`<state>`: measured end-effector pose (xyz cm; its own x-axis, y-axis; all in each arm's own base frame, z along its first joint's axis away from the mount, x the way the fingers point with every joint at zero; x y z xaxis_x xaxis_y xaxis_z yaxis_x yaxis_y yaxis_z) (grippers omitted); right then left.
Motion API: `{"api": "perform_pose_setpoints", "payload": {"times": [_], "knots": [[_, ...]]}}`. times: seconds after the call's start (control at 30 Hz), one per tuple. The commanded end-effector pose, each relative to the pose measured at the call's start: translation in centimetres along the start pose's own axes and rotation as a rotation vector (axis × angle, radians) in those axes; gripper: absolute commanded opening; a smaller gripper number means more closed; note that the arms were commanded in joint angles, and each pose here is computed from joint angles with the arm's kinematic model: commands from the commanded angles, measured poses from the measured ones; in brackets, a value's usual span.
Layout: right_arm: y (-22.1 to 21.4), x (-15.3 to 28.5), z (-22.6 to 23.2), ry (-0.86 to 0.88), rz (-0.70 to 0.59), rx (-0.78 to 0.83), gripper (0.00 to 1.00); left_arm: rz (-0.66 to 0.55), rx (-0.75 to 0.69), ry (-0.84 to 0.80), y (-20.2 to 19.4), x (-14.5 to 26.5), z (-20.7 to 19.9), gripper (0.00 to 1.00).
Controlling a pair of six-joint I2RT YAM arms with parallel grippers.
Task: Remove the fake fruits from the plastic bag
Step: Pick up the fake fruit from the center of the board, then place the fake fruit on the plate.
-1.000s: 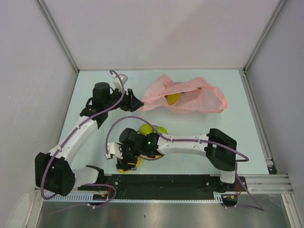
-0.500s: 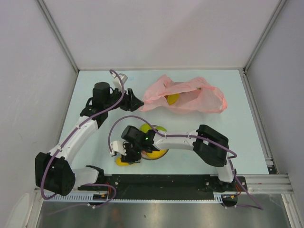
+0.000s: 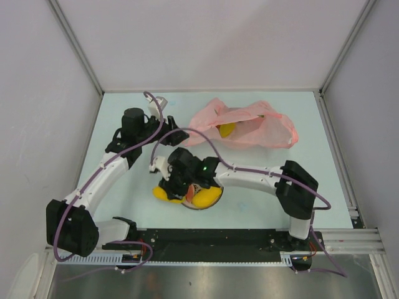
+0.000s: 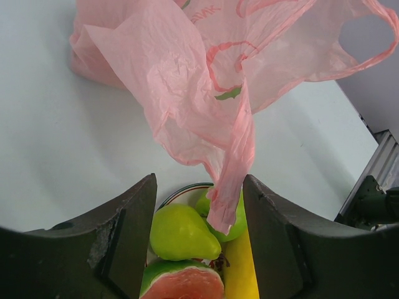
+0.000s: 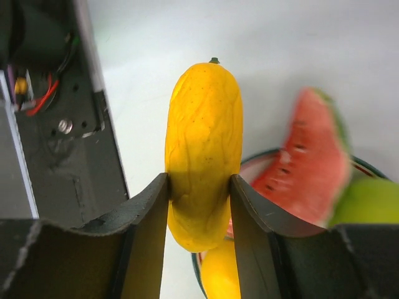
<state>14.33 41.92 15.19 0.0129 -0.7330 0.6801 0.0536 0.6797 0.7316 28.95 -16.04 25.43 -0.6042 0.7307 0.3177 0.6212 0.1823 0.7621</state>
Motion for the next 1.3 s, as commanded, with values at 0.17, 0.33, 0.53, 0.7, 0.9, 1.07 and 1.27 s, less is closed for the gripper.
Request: {"api": "perform_pose_setpoints", "payload": {"times": [0.17,0.33,0.53,0.7,0.9,1.07,1.27], "knots": [[-0.5,2.4,-1.4,-0.143,-0.015,-0.232,0.24,-0.026,0.009,-0.019,0.5,-0.2,-0.1,0.63],[-2.1,2.3,-1.3,-0.174,0.028,-0.293,0.23,-0.024,0.013,-0.021,0.7,-0.3,-0.1,0.63],[-3.3,2.1,-1.3,-0.199,0.058,-0.335,0.25,-0.021,0.017,-0.018,0.6,-0.5,0.0,0.63],[-3.8,1.6,-1.1,-0.191,0.075,-0.357,0.32,-0.019,0.021,-0.019,0.6,-0.6,0.1,0.63],[-3.6,1.7,-1.3,-0.202,0.064,-0.369,0.52,-0.018,0.022,-0.019,0.4,-0.6,0.2,0.63],[-3.3,2.6,-1.0,-0.193,0.059,-0.345,0.65,-0.018,0.023,-0.019,0.3,-0.7,0.3,0.63],[-2.1,3.8,-0.9,-0.186,0.017,-0.315,0.66,-0.016,0.026,-0.021,0.4,-0.8,0.2,0.63]]}}
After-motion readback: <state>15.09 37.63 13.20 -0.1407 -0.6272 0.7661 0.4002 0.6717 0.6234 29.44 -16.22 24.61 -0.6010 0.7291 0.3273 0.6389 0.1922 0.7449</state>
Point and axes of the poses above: each gripper's point midway between its finger pads, its own x axis back along the fingers, its own z axis along the line the jaws close on, y = z × x, the point moved 6 cm from there along x, back along the fingers, and after that the axes turned 9 degrees about x, right-handed, at the moved point
